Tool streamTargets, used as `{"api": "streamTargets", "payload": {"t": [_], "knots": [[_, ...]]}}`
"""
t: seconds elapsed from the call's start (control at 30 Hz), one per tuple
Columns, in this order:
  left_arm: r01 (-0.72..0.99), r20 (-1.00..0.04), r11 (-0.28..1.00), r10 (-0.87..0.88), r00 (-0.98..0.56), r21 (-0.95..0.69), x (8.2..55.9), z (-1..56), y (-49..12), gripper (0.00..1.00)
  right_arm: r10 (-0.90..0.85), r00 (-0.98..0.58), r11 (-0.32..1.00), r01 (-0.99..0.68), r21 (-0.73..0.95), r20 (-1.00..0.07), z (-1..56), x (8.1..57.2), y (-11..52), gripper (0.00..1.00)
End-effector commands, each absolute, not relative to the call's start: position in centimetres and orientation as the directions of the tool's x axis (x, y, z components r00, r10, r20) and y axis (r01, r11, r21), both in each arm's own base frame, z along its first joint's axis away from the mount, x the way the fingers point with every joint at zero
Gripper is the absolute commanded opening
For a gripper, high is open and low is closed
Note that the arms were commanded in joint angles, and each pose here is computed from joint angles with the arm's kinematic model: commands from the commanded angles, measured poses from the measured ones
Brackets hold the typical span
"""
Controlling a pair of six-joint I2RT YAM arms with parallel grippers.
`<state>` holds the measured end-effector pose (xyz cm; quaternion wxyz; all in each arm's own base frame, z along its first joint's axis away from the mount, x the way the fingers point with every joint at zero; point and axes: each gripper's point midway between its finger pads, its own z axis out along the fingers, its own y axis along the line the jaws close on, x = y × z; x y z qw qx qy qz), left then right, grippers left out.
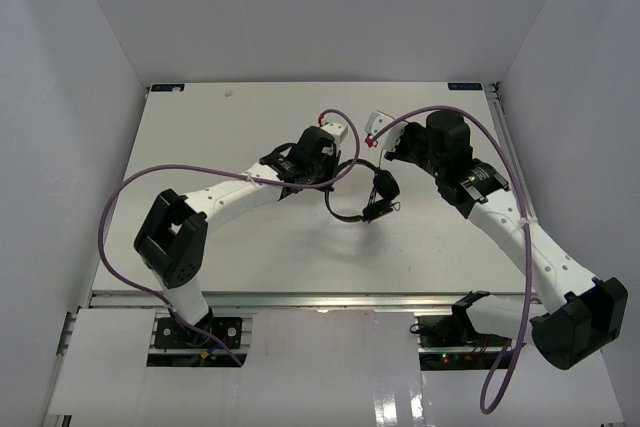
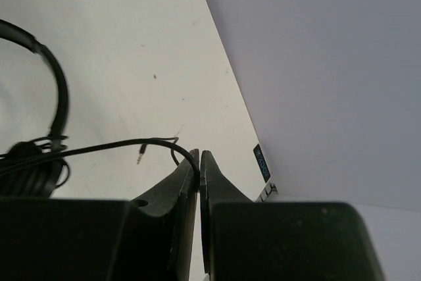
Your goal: Wrap the headphones
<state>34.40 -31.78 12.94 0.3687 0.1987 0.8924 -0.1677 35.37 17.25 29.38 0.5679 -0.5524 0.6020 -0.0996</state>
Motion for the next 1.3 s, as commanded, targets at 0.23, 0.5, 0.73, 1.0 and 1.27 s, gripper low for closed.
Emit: {"api": "streamTargets", "payload": {"t": [0.23,0.5,0.73,1.0,1.27], "knots": [[0.650,-0.833,0.691,0.126,-0.539,-0.317,31.0,22.3,-34.8,0.00,-0.704,0.177,0.503,-0.559,-0.659,-0.687,27.5,37.4,15.5,0.08],[0.721,-0.814,0.589,0.173,-0.554,-0.365,29.2,21.4,-36.3,0.00,-0.636,0.114,0.542,-0.638,-0.547,-0.763,25.1,37.4,15.5,0.08],[0.746,-0.810,0.544,0.191,-0.555,-0.384,28.7,21.3,-37.1,0.00,-0.574,0.045,0.577,-0.686,-0.443,-0.818,23.8,38.0,15.5,0.08],[0.781,-0.800,0.460,0.217,-0.559,-0.422,27.8,21.6,-38.5,0.00,-0.492,-0.026,0.582,-0.754,-0.306,-0.870,22.3,37.6,17.4,0.08],[0.773,-0.786,0.476,0.237,-0.572,-0.419,28.1,20.4,-38.6,0.00,-0.476,-0.045,0.595,-0.752,-0.284,-0.878,22.0,37.7,17.4,0.08]]}}
